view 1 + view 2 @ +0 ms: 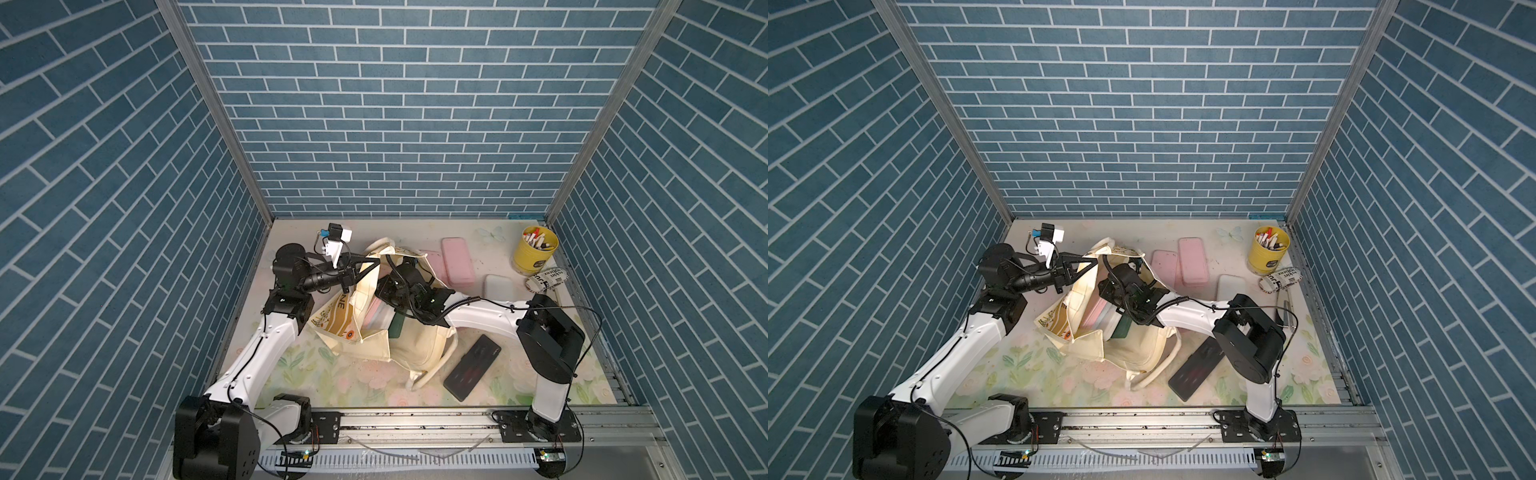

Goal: Take out the pencil case from the canvas bag
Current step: Pick up the pencil case from the canvas bag.

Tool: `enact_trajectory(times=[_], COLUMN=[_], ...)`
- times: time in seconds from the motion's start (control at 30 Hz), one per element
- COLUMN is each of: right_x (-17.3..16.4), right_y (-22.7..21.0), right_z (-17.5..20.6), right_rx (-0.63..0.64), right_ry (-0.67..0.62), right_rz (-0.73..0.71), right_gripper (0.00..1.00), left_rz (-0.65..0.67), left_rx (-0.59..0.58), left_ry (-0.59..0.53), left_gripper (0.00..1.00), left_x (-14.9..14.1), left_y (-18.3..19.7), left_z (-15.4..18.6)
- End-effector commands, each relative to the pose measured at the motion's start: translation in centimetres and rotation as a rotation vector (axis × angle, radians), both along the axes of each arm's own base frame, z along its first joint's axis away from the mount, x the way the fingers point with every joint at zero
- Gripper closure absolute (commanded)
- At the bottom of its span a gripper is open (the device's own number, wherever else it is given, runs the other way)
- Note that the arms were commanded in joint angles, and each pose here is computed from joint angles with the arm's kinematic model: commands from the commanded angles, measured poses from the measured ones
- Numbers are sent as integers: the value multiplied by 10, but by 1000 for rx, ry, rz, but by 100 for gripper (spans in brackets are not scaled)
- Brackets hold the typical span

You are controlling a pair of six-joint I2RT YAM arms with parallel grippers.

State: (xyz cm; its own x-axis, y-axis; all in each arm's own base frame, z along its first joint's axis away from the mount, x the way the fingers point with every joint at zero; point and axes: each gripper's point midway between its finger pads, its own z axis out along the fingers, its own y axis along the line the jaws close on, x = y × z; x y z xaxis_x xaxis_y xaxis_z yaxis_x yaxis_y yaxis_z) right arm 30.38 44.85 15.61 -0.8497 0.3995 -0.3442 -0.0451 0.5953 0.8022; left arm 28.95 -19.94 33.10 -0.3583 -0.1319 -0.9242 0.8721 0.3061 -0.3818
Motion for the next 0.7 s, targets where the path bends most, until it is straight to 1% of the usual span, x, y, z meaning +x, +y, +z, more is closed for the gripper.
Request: enact_trajectory(times=[0.0, 0.17, 0.23, 0.43, 0.67], right_x=[14, 12, 10, 0, -12], right_y=[-14, -10, -10, -6, -5], right_z=[44, 59, 68, 95, 121], right_rx=[58, 79, 80, 51, 15], right_ry=[-117, -151, -181, -315, -478], right_rz=[-49, -29, -17, 21, 69], right_gripper=[91, 92, 92, 95, 97], left_rz=[11, 61, 100, 223, 241], left_rx=[2, 6, 24, 78, 71], left_ry=[-89, -86, -74, -57, -67], left_gripper=[100, 100, 100, 100, 100], left_x=[2, 12, 19, 37, 41], left_y=[2, 6, 10, 25, 27], left_z=[20, 21, 17, 8, 10])
